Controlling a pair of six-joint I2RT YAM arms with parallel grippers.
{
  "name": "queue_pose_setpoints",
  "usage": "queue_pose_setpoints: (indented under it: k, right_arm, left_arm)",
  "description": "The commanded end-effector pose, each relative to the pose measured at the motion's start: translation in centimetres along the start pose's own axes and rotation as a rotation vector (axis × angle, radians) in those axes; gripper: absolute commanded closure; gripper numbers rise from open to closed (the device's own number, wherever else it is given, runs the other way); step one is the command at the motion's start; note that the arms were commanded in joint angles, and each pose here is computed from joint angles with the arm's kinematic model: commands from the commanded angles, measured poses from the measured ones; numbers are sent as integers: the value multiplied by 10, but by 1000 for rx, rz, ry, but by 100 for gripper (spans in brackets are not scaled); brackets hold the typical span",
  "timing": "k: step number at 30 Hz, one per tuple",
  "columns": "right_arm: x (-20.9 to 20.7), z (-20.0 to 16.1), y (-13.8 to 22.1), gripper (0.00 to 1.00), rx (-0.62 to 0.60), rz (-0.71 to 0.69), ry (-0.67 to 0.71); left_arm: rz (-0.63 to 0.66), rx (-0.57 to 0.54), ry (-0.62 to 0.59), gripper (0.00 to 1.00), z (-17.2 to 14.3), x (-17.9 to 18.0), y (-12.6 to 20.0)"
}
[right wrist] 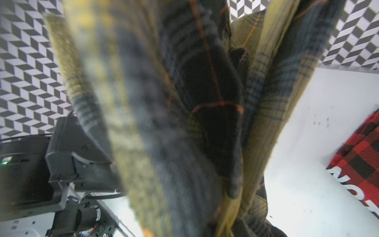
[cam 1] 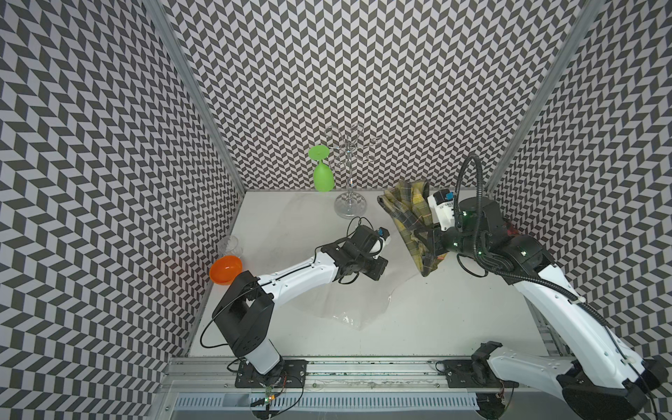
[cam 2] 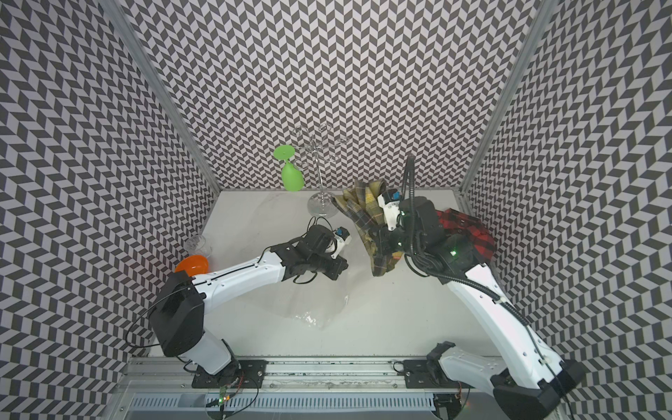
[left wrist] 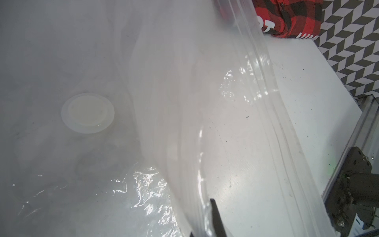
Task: Place the folded shirt into the vacuum bag
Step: Place the shirt in the vacuum bag.
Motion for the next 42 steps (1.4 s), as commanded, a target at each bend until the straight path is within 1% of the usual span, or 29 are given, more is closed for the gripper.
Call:
queue_pose_setpoints:
  k: [1, 4, 9, 11, 14, 16, 18, 21, 24, 26, 28, 31, 33, 36, 38, 39, 40, 42]
  right_arm:
    - [4, -26, -17, 97, 79, 53, 32]
    - [-13, -54, -31, 97, 148, 12, 0]
    - [-31, -102, -48, 100, 275, -10, -63]
    - [-49, -120, -59, 100, 325, -90, -72]
    - [-73, -143, -74, 100, 422, -218, -64]
    - [-72, -152, -81, 100, 449, -225, -53]
    - [-70, -155, -84, 100, 455, -232, -42]
    - [-71, -153, -83, 100, 447, -259, -37]
    - [-62, -145, -82, 100, 422, -232, -22]
    - [-51, -134, -80, 100, 388, -190, 3]
    - [-41, -114, -77, 100, 332, -179, 43]
    - [-28, -92, -76, 100, 274, -139, 82]
    - [-28, -93, -85, 100, 261, -125, 115]
    - [-43, -122, -116, 100, 323, -131, 130]
    - [-59, -144, -134, 96, 378, -180, 143]
    - [-58, -144, -137, 93, 395, -192, 136]
    - [-57, -140, -139, 85, 409, -200, 122]
    - [-52, -139, -145, 57, 419, -173, 94]
  left_arm:
    - [10, -108, 21, 100, 21, 5, 12]
    - [2, -140, 39, 100, 22, 9, 18]
    - [-20, -193, 89, 100, 22, 21, 26]
    - [-16, -221, 92, 100, 30, 27, 34]
    - [3, -275, 62, 100, 50, 30, 53]
    - [11, -300, 39, 100, 61, 30, 61]
    - [21, -307, 30, 100, 66, 31, 63]
    - [19, -292, 27, 100, 68, 32, 57]
    - [-23, -301, 12, 100, 75, 24, 54]
    - [-51, -301, -11, 100, 80, 14, 52]
    - [-84, -294, -46, 100, 84, 1, 51]
    - [-118, -286, -75, 100, 80, -12, 54]
    - [-110, -281, -72, 100, 71, -11, 55]
    - [-63, -254, -47, 100, 50, 3, 52]
    - [-45, -227, -20, 100, 36, 13, 47]
    - [-37, -214, -15, 100, 31, 15, 44]
    - [-34, -208, -13, 100, 27, 16, 43]
    - [-44, -195, -4, 100, 18, 17, 37]
Point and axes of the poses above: each gripper's point midway between its finger pads, its own y axis back along the fingers, its own x axis along the line the jaws close on, z = x × y, the point moved 3 cm from there along y, back along the fingers, and after that the axes turned 11 degrees about -y, right-handed, at the moved point
